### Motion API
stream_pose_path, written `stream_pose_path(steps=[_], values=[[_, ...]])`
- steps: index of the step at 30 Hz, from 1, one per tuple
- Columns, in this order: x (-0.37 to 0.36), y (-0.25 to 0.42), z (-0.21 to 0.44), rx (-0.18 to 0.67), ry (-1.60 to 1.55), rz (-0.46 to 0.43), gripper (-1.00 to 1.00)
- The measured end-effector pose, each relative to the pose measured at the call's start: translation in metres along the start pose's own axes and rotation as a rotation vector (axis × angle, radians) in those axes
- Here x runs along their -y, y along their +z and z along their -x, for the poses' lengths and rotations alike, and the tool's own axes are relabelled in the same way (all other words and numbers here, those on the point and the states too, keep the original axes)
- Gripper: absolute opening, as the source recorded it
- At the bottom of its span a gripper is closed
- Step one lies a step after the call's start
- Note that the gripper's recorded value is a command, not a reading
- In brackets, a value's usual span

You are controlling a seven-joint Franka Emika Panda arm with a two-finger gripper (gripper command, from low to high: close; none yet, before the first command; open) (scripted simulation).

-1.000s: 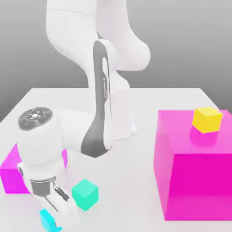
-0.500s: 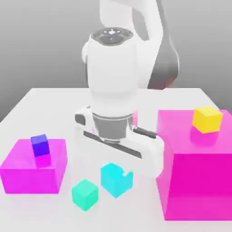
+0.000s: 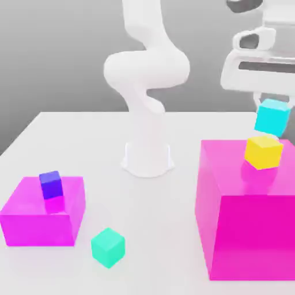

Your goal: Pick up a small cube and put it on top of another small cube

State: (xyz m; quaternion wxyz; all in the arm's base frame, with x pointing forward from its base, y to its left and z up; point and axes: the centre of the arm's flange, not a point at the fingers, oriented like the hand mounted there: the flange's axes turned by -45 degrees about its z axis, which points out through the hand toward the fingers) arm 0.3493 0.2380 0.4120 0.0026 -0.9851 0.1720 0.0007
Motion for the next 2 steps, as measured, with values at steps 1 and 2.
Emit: stream_pose_path(steps=[1, 2], values=[[0.0, 0.0, 0.0, 0.0, 0.0, 0.0, 1.0], [0.0, 0.0, 0.0, 0.0, 0.0, 0.0, 1.0]])
